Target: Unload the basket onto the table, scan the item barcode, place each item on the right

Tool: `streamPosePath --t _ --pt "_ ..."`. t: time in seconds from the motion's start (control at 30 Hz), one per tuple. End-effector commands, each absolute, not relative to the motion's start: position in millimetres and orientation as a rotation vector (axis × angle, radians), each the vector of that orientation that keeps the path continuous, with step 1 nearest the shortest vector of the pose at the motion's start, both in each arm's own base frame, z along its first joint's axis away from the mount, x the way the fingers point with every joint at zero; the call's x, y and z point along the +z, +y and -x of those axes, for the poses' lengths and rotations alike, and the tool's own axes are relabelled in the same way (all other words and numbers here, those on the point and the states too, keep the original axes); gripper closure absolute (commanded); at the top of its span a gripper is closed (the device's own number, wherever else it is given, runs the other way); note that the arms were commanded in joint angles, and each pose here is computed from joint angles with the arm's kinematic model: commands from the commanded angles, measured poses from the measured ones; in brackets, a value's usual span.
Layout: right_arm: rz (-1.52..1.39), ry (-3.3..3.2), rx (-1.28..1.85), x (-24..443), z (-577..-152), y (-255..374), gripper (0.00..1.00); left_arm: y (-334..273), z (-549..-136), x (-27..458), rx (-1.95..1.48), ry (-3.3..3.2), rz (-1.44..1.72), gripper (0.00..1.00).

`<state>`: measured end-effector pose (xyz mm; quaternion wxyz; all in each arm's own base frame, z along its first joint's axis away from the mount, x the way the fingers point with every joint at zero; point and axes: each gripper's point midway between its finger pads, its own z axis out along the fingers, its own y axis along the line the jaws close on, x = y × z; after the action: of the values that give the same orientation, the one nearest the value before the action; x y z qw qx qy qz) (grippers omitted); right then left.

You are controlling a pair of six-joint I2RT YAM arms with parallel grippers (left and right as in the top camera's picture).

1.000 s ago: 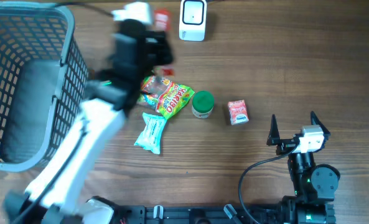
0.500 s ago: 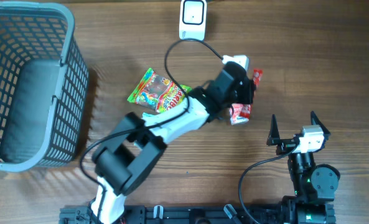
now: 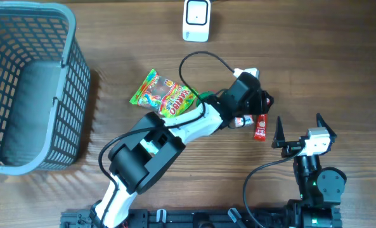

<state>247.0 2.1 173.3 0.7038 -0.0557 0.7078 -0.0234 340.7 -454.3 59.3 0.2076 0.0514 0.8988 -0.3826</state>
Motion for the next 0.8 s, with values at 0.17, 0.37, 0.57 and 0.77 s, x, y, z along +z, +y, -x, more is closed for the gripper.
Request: streamPosePath --t 0.17,0.37,0.57,0.77 --pt "0.108 1.565 -0.057 175.6 -246.7 0.2 0.0 -414.4 -385.3 140.6 -0.653 2.373 -0.409 0.64" --pt "0.107 1.564 -0.057 175.7 -246.7 0.2 0.0 -316.3 -397.1 218.7 -0.197 2.261 -0.379 0.52" --pt "0.108 1.565 -0.057 175.6 -246.7 0.2 0.0 -194.6 -389.0 432.2 0.082 1.727 -0.126 0.0" --pt "0.108 1.565 -0.057 175.6 -246.7 0.2 0.0 -75.0 -341.1 558.7 0.224 1.394 0.049 0.0"
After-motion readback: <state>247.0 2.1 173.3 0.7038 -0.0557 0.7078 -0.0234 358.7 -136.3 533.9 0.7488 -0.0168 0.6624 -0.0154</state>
